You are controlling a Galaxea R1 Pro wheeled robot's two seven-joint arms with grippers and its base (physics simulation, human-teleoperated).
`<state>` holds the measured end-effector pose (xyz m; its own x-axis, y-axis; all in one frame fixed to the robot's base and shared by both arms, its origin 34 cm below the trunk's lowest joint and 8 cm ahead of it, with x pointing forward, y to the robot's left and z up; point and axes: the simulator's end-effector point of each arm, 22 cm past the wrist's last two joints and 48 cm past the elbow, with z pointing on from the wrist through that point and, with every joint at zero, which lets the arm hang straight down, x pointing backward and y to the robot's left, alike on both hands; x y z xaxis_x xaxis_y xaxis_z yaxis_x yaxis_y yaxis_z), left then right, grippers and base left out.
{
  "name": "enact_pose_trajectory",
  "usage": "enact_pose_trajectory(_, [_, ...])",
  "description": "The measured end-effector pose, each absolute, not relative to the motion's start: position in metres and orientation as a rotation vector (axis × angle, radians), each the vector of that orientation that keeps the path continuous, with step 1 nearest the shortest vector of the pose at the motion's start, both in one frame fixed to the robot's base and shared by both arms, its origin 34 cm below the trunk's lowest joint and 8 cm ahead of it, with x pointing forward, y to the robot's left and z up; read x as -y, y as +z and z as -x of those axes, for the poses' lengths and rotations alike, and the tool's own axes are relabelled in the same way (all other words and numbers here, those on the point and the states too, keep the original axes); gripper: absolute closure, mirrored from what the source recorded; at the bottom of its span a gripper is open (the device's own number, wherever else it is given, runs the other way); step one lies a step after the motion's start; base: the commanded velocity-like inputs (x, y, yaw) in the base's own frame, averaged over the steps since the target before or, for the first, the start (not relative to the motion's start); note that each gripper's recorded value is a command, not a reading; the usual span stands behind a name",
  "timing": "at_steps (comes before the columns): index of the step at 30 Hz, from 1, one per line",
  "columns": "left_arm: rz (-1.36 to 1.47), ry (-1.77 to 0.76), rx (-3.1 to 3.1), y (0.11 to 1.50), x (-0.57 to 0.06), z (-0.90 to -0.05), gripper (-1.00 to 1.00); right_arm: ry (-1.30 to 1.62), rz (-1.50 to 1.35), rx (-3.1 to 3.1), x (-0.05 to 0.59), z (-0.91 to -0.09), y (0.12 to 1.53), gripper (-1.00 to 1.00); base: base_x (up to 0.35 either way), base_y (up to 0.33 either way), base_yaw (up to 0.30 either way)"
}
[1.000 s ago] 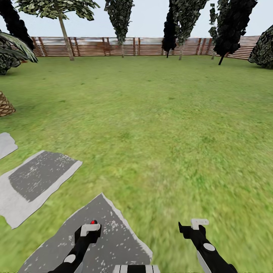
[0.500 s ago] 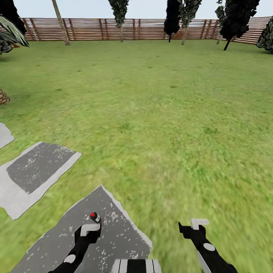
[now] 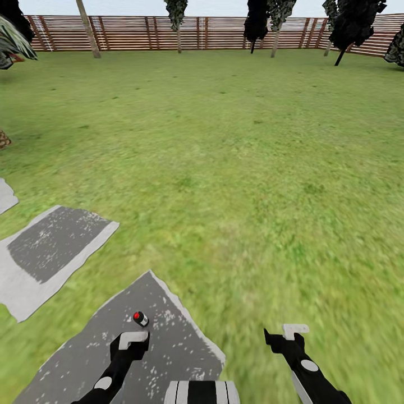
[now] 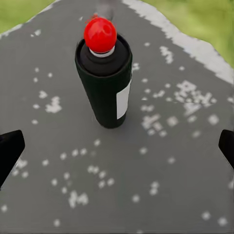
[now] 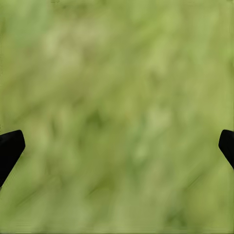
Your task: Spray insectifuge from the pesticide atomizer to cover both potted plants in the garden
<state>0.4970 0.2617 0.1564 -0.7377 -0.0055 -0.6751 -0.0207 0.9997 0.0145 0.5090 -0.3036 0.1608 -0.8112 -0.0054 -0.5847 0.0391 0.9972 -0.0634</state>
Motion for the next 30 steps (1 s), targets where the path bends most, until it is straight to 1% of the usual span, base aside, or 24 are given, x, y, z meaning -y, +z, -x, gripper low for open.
enact_pose_trajectory(4, [0.018, 0.027, -2.401, 0.1564, -0.2615, -0.497, -1.0, -0.096, -0.023, -2.515, 0.3036, -0.5089, 0.1608, -1.0, 0.16, 0.022, 0.0])
enact_pose_trajectory(13, [0.018, 0.027, -2.401, 0.1562, -0.2616, -0.497, -1.0, -0.096, -0.024, -2.515, 0.3036, -0.509, 0.1607, -1.0, 0.017, 0.002, 0.0])
enact_pose_trajectory(18, [0.019, 0.026, -2.401, 0.1564, -0.2609, -0.497, -1.0, -0.096, -0.024, -2.515, 0.3036, -0.509, 0.1609, -1.0, 0.104, 0.0, 0.0])
enact_pose_trajectory(30, [0.018, 0.028, -2.399, 0.1565, -0.2623, -0.4972, -1.0, -0.096, -0.024, -2.514, 0.3036, -0.5092, 0.1608, -1.0, 0.008, 0.0, 0.046])
